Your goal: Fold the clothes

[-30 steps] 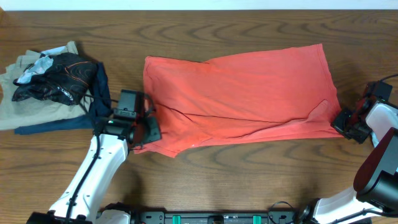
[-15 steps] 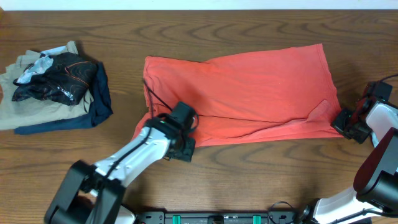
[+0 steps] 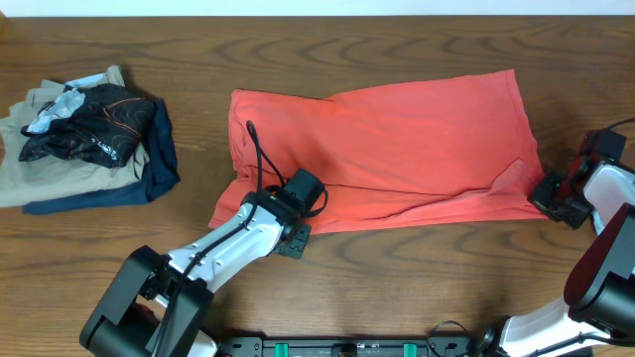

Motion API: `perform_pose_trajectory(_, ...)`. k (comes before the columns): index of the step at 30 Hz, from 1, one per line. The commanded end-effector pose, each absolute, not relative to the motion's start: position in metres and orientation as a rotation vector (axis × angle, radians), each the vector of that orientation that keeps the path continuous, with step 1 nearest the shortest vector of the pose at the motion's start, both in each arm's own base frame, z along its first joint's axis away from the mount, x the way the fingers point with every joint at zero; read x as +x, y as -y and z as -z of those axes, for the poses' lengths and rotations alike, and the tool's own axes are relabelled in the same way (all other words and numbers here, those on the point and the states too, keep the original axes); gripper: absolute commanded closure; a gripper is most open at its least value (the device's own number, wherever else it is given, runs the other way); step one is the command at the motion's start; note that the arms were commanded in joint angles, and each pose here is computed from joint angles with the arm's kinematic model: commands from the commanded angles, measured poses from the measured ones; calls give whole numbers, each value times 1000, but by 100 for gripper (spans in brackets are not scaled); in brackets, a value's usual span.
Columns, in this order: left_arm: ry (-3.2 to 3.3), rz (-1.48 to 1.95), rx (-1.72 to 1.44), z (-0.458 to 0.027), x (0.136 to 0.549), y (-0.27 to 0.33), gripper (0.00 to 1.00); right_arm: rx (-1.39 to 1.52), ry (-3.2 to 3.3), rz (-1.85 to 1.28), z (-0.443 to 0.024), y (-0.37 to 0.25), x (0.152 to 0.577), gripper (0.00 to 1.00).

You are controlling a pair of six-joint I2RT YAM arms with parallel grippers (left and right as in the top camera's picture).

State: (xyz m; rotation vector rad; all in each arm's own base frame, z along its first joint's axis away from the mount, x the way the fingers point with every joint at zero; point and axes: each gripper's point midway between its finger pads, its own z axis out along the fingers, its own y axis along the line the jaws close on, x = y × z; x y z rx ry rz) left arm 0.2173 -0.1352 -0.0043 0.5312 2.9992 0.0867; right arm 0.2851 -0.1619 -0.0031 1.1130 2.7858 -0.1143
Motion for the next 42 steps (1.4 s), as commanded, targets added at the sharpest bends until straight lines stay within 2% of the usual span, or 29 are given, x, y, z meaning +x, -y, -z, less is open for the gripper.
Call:
perform_pose_trajectory(1, -2925, -83, 509, -21, 236, 142, 94, 1166, -2813, 135, 14, 162, 271, 99)
perform_pose_trajectory(10, -2496, 41, 293, -138, 331, 164, 94, 1164, -2808, 125, 14, 162, 272, 99)
perform_pose_trajectory(11, -2468, 56, 267, -143, 339, 163, 93, 1162, -2805, 113, 14, 161, 274, 99)
perform_pose_trajectory(12, -2458, 66, 246, -144, 343, 162, 88, 1157, -2799, 86, 14, 159, 277, 96)
perform_pose_trajectory(15, -2483, 43, 223, -135, 348, 154, 87, 1151, -2789, 46, 13, 156, 281, 88)
perform_pose_trajectory(16, -2508, 28, 213, -128, 347, 150, 83, 1151, -2790, 47, 13, 156, 281, 88)
perform_pose_trajectory(17, -2532, 16, 205, -122, 346, 147, 63, 1151, -2790, 48, 13, 156, 281, 88)
perform_pose_trajectory(18, -2563, 3, 188, -115, 343, 144, 53, 1151, -2790, 48, 13, 156, 281, 88)
perform_pose_trajectory(24, -2714, -78, 178, -84, 321, 132, 53, 1140, -2769, 15, 4, 157, 291, 87)
perform_pose_trajectory(34, -2798, -102, 85, -64, 303, 124, 54, 952, -2683, -143, -70, 159, 349, 78)
perform_pose_trajectory(42, -2756, 40, 89, -52, 311, 142, 53, 910, -2732, -156, -56, 143, 350, 73)
